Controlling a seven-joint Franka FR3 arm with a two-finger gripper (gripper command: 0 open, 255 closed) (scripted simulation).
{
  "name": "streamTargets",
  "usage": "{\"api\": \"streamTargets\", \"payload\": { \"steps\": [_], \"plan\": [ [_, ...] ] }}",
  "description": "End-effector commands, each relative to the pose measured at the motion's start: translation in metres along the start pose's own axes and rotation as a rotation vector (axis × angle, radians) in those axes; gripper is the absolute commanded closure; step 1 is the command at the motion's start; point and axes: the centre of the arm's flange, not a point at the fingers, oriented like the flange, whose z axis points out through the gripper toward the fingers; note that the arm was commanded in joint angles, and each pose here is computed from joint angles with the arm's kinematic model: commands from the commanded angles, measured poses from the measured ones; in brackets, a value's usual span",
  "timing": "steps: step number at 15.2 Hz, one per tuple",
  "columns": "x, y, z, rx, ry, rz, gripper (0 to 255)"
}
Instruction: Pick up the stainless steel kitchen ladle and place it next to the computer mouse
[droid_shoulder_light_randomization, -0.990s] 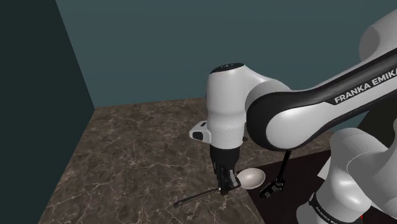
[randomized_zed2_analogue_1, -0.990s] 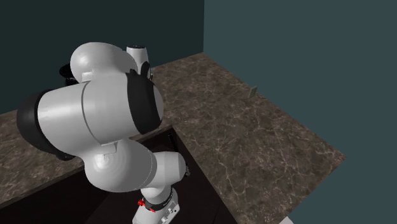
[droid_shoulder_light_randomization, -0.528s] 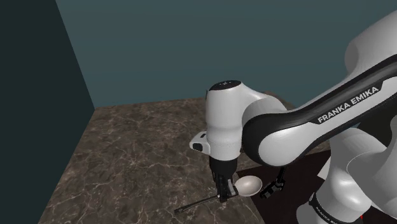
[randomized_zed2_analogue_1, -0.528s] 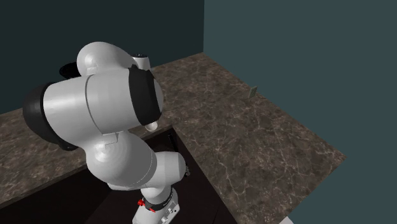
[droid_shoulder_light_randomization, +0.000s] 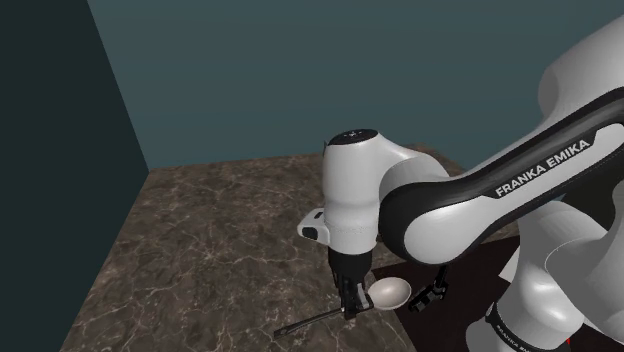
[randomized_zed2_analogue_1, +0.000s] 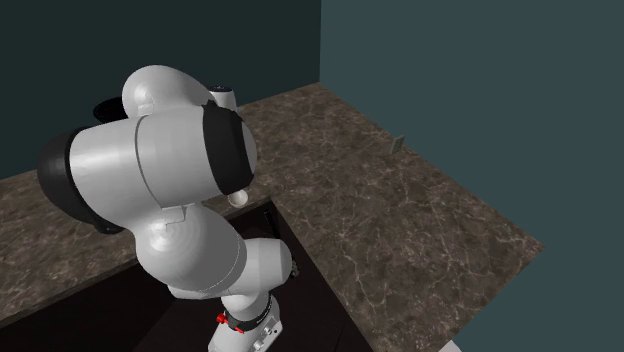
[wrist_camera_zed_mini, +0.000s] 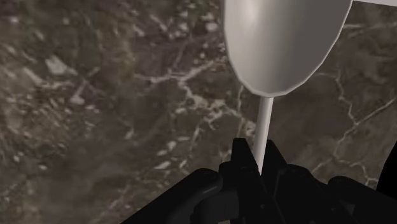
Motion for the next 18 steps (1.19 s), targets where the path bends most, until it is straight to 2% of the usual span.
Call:
{"api": "streamTargets", "payload": {
  "steps": [1, 6, 10, 18],
  "plan": [
    [0.0, 0.0, 0.0, 0.0, 0.0, 0.0, 0],
    [0.0, 0.0, 0.0, 0.0, 0.0, 0.0, 0],
    [0.0, 0.0, -0.05, 0.0, 0.0, 0.0, 0],
    [0.0, 0.0, -0.05, 0.0, 0.0, 0.0, 0]
  ]
}}
